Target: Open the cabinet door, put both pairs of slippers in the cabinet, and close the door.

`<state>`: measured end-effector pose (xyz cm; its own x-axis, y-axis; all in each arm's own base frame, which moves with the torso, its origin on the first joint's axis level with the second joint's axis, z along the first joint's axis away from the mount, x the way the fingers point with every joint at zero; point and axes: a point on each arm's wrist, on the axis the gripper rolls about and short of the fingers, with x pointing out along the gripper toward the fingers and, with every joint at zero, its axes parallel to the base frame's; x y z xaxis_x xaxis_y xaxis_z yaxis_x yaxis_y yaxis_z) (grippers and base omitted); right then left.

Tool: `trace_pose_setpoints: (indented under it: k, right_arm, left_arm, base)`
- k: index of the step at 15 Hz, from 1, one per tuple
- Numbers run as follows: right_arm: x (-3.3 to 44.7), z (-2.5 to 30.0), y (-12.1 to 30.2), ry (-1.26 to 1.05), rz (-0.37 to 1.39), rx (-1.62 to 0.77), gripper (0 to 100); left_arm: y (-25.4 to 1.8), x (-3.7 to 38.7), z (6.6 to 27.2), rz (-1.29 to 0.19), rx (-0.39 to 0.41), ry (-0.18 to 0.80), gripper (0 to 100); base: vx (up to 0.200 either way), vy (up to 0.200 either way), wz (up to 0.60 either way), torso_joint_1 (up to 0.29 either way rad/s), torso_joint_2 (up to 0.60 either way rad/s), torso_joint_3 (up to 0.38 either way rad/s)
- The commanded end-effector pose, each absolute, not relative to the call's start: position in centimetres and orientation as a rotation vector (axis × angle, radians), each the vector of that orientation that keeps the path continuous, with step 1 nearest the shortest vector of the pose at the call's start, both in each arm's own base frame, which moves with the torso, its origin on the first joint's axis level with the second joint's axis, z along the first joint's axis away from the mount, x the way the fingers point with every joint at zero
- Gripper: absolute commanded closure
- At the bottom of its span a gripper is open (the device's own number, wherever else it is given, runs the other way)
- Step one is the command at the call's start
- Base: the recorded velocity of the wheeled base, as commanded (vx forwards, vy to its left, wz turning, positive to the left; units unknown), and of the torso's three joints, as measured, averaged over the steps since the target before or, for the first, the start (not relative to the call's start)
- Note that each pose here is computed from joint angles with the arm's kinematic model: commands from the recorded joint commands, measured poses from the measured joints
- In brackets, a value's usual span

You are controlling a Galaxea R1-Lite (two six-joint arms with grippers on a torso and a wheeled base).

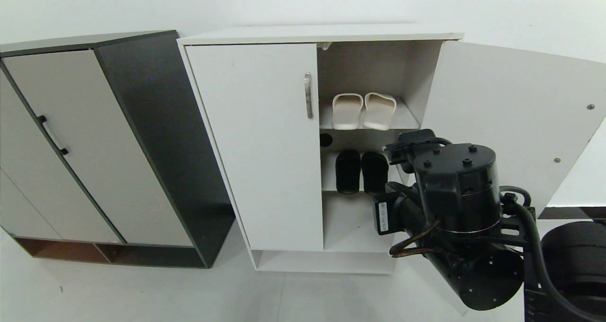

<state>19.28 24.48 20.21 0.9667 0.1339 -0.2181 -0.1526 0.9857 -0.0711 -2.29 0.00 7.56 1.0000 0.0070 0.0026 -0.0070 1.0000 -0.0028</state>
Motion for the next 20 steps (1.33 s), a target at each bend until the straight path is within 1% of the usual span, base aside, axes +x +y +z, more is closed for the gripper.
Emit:
trace_pose_setpoints:
  k: [1,13,17,20]
  right_arm:
    - [19.30,20.00,24.54,0.219,0.146,-0.093,100]
    - [19.29,19.73,24.53,0.215,0.148,-0.103,100]
    - [19.29,19.69,24.52,0.216,0.149,-0.104,100]
    - [19.29,19.69,24.52,0.216,0.149,-0.106,100]
  left_arm:
    - [0.00,-2.28,7.56,0.008,-0.003,-0.002,100]
    - [0.00,-2.28,7.56,0.008,-0.003,-0.002,100]
    - [0.00,-2.28,7.56,0.008,-0.003,-0.002,100]
    - [0.00,-2.28,7.56,0.008,-0.003,-0.002,100]
  base:
    - [0.000,0.000,0.00,0.000,0.00,0.000]
    - [0.000,0.000,0.00,0.000,-0.01,-0.005]
    - [0.000,0.000,0.00,0.021,-0.22,-0.316]
    - [0.000,0.000,0.00,0.038,-0.56,-0.351]
